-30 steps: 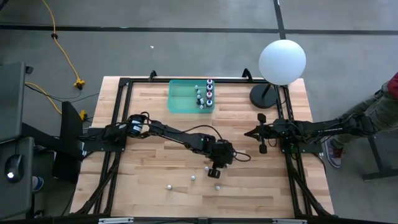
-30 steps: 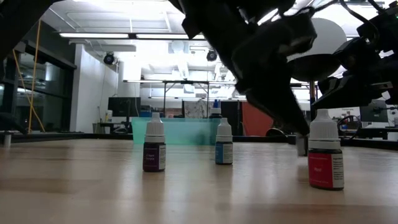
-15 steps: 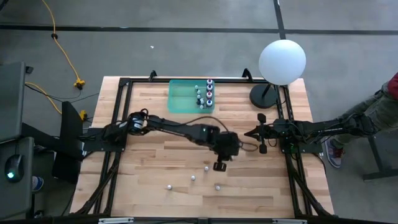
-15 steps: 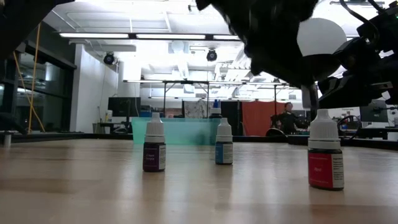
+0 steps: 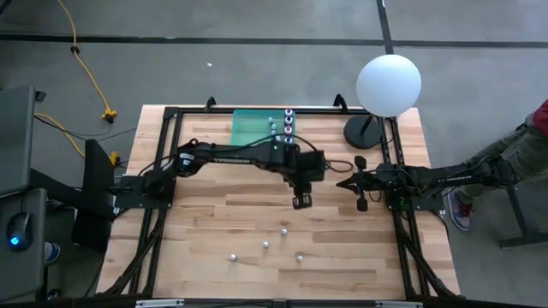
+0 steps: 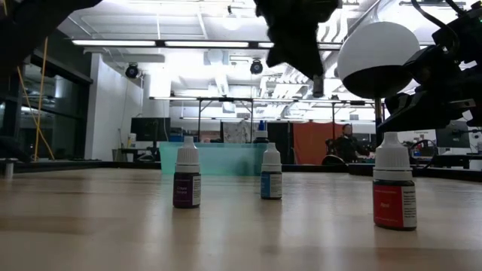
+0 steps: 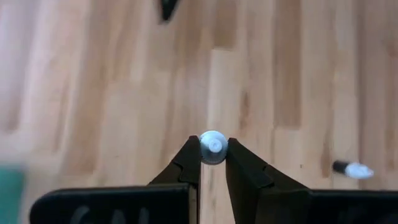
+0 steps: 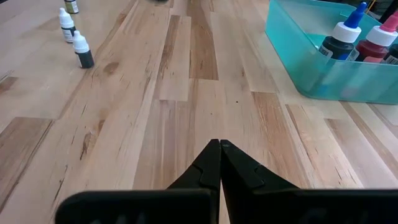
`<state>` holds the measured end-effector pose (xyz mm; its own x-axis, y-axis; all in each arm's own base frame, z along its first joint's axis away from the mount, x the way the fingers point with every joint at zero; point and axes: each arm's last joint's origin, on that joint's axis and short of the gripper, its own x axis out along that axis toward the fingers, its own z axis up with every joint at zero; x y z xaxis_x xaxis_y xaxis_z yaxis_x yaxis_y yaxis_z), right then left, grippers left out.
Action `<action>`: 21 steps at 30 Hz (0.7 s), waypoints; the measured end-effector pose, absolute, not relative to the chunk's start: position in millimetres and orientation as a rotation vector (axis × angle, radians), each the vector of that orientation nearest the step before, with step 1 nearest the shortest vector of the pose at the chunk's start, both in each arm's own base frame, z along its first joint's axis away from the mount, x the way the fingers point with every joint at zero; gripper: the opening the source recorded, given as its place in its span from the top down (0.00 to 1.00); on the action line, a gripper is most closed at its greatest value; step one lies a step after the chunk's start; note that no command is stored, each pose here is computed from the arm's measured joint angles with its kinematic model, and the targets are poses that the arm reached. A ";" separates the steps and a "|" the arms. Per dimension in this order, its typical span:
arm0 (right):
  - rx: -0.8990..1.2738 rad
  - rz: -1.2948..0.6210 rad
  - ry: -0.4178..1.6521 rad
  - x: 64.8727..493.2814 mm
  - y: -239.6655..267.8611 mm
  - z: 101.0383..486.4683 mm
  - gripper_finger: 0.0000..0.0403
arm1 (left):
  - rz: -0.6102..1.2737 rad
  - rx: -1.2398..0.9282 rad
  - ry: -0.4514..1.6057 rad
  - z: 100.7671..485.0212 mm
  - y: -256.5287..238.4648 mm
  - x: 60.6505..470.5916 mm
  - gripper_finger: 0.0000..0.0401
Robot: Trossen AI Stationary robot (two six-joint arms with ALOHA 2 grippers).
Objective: Pick & Place food coloring
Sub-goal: Put the small red food coloring bottle into the blue transparent bin
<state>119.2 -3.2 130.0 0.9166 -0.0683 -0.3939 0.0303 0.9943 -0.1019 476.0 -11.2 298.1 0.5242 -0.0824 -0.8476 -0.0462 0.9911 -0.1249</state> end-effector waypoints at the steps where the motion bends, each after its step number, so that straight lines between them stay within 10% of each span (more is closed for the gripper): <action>1: -0.095 -0.050 0.408 119.3 -3.1 130.2 1.00 | 0.002 -0.143 1.034 301.6 -7.8 471.4 0.91; 21: -0.095 -0.050 0.409 119.2 -3.1 130.0 1.00 | 0.447 -0.475 0.988 269.9 87.5 336.6 0.91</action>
<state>119.2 -3.1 130.0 0.9164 -0.0678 -0.3944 0.0297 0.9944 -0.1018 336.6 87.5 269.9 0.4777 0.1415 -0.8670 -0.5583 0.8110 -0.1752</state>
